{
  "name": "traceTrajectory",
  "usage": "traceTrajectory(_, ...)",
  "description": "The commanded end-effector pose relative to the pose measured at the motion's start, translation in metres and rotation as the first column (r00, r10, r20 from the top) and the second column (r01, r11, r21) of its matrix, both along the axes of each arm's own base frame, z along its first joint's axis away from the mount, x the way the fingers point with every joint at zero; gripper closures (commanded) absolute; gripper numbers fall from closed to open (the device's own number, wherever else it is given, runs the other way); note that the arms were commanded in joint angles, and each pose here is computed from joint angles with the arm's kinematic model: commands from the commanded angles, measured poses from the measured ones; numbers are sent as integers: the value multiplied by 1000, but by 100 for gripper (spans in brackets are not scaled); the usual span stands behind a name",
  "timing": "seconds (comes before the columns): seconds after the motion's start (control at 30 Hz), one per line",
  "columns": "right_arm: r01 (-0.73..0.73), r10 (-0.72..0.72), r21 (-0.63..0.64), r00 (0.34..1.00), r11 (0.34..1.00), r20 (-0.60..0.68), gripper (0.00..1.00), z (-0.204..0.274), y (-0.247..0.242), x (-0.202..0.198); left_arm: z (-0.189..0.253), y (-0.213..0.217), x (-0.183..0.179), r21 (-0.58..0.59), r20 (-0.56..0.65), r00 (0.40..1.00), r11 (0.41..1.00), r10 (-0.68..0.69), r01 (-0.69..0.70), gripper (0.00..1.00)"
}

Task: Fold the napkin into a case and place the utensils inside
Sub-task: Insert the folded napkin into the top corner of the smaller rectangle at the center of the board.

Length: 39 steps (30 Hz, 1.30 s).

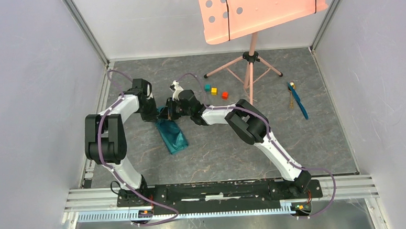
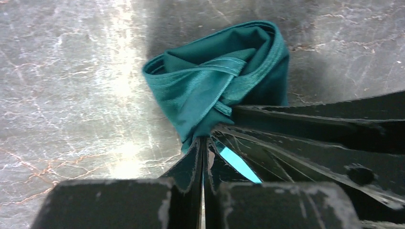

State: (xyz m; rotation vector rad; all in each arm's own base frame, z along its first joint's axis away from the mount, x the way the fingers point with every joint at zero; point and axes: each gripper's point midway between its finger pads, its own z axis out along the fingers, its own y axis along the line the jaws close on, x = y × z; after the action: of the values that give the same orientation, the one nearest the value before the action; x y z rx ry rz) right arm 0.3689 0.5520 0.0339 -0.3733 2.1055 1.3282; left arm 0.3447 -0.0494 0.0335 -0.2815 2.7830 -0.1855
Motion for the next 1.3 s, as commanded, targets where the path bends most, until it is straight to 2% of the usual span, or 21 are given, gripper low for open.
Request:
traceTrajectory(0.0,-29,30,83,999,996,-12,76,19,2,-3,11,-2,8,-68,49,998,997,28,-24,98)
traceTrajectory(0.1,-57,57,77,998,995,-4,66,25,-8,-13,10,-1,8,-68,51,998,997,32,-28,98)
traceTrajectory(0.27,-85,84,25,996,996,40,57,33,-26,-19,8,-1,8,-73,49,998,997,29,-26,98)
traceTrajectory(0.6,-100,102,-19,989,995,105,50,40,-35,-15,16,1,9,-60,73,997,998,26,-21,98)
traceTrajectory(0.8,-104,106,-19,985,994,138,50,37,-28,-6,20,-2,11,-77,90,996,997,28,-22,98)
traceTrajectory(1.03,-92,94,-21,985,996,145,54,26,-10,-2,22,-5,12,-97,96,995,995,19,-10,98)
traceTrajectory(1.17,-80,88,-58,985,995,147,61,16,-2,-2,23,-7,13,-107,104,994,994,19,-8,98)
traceTrajectory(1.27,-66,79,-89,985,994,155,71,7,-2,-1,25,-9,14,-116,115,993,993,18,-4,98)
